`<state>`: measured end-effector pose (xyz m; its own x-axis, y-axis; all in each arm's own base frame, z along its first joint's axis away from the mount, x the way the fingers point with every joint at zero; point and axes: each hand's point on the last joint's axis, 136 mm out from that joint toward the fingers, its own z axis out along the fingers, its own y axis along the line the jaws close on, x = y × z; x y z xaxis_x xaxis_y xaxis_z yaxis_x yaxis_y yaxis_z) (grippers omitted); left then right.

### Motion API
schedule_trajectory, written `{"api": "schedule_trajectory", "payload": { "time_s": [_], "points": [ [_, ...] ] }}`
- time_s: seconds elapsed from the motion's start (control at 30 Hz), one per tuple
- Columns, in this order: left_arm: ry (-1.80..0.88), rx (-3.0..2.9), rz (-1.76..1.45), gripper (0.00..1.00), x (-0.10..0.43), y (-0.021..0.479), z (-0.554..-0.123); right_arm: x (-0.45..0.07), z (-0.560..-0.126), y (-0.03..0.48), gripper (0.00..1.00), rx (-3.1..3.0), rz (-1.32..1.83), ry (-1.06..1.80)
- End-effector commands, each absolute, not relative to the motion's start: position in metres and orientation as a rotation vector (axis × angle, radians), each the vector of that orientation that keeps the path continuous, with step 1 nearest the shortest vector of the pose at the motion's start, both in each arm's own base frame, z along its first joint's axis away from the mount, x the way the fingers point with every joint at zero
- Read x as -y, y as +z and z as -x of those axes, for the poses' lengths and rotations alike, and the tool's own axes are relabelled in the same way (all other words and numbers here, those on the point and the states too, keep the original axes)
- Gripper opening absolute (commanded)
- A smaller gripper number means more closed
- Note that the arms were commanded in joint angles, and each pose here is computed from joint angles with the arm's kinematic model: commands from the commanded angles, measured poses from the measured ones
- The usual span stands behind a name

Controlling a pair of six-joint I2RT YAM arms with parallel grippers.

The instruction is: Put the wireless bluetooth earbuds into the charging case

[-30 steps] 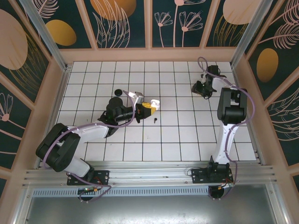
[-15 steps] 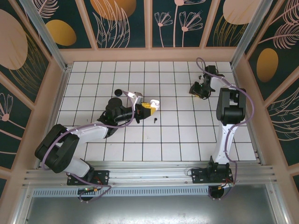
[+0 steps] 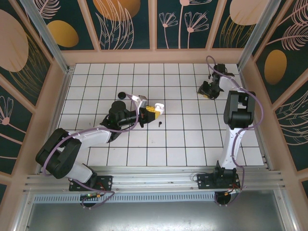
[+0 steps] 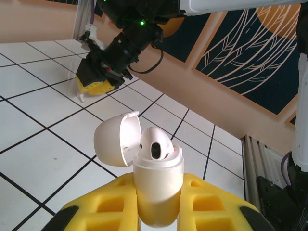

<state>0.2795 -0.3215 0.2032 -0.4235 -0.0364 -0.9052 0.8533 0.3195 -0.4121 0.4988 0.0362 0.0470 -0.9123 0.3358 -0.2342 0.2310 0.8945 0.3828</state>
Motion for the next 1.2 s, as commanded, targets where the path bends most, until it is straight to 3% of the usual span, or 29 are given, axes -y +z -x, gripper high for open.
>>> {"api": "schedule_trajectory", "payload": {
  "time_s": [0.0, 1.17],
  "points": [
    [-1.225, -1.636, -0.776, 0.00, 0.323, 0.214, -0.279, -0.031, -0.508, 0.058, 0.33, -2.734, -0.464, 0.489],
    [-1.229, -1.657, -0.796, 0.00, 0.332, 0.208, -0.287, -0.027, -0.513, 0.016, 0.30, -2.806, -0.483, 0.394]
  ]
}}
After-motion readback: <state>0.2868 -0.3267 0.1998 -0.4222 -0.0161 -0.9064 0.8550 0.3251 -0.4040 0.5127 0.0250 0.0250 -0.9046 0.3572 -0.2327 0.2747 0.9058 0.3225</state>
